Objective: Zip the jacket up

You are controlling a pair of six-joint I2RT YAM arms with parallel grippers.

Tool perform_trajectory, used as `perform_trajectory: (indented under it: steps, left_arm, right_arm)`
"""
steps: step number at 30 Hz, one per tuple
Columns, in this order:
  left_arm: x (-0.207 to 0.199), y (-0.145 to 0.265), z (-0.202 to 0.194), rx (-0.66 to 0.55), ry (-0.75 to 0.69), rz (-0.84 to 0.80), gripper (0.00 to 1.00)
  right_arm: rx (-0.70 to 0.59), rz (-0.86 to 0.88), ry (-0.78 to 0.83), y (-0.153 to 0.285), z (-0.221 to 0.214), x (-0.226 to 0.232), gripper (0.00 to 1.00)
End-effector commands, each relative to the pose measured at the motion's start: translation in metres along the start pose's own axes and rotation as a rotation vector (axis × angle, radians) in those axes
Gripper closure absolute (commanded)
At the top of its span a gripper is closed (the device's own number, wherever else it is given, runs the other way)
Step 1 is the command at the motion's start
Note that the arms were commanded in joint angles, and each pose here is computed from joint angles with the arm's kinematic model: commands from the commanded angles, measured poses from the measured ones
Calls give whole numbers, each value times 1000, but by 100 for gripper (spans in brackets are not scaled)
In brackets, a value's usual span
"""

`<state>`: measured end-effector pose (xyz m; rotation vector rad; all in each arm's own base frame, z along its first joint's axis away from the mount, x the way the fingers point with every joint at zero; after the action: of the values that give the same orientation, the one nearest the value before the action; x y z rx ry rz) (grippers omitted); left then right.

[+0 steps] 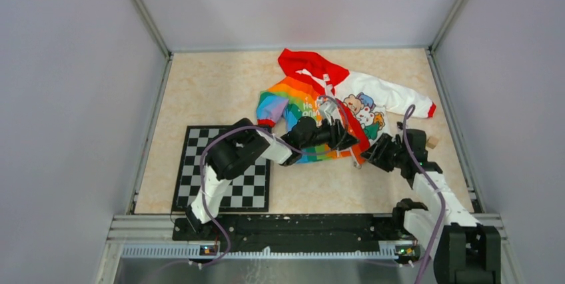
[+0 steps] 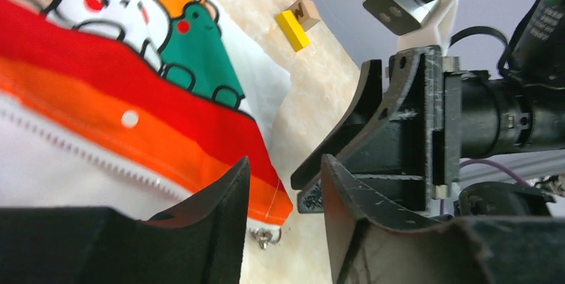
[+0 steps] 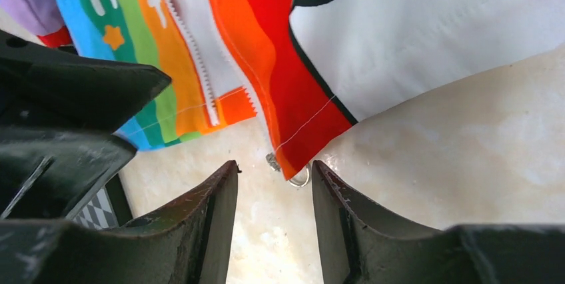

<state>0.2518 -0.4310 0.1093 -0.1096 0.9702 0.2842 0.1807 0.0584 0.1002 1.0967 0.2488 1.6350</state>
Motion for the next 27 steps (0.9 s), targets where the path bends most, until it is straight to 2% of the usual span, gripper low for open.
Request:
perform_trajectory:
  steps: [1, 3, 6, 8, 12, 13, 18, 23, 27]
  left_arm:
    - [-22, 14, 16, -72, 5, 34, 46]
    - [-19, 15, 17, -70, -2, 83, 39]
    - [-11, 7, 13, -7, 12, 126, 36]
    - [-6, 7, 7, 4, 39, 140, 37]
    - [4, 12, 1, -31, 51, 199, 37]
    - [5, 13, 0, -32, 54, 210, 36]
    - [6, 18, -8, -56, 125, 162, 33]
    - [9, 18, -14, -74, 207, 142, 32]
    - [11, 14, -17, -67, 242, 122, 24]
  right_arm:
    - [1, 16, -8, -11, 7, -1, 56]
    - [8, 64, -32, -18, 3, 0, 57]
    - [-20, 110, -47, -24, 3, 1, 60]
    - [-36, 116, -51, -28, 5, 0, 73]
    - [-59, 127, -66, -35, 9, 0, 89]
    - [-71, 147, -65, -35, 11, 1, 100]
    - [-174, 323, -23, -24, 14, 18, 100]
    - [-202, 375, 19, -15, 16, 25, 100]
    - [-217, 389, 15, -12, 16, 28, 100]
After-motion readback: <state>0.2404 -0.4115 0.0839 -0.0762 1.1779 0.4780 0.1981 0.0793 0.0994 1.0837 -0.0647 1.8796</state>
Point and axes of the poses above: each gripper's point midway between its finger pads, its own y axis back along the fingers, its own x axis along the line the jaws close on, z = x × y, the point moved 7 cm from there along y, back along the fingers, and after that the axes turned 11 degrees about y, right-handed, at the moved point
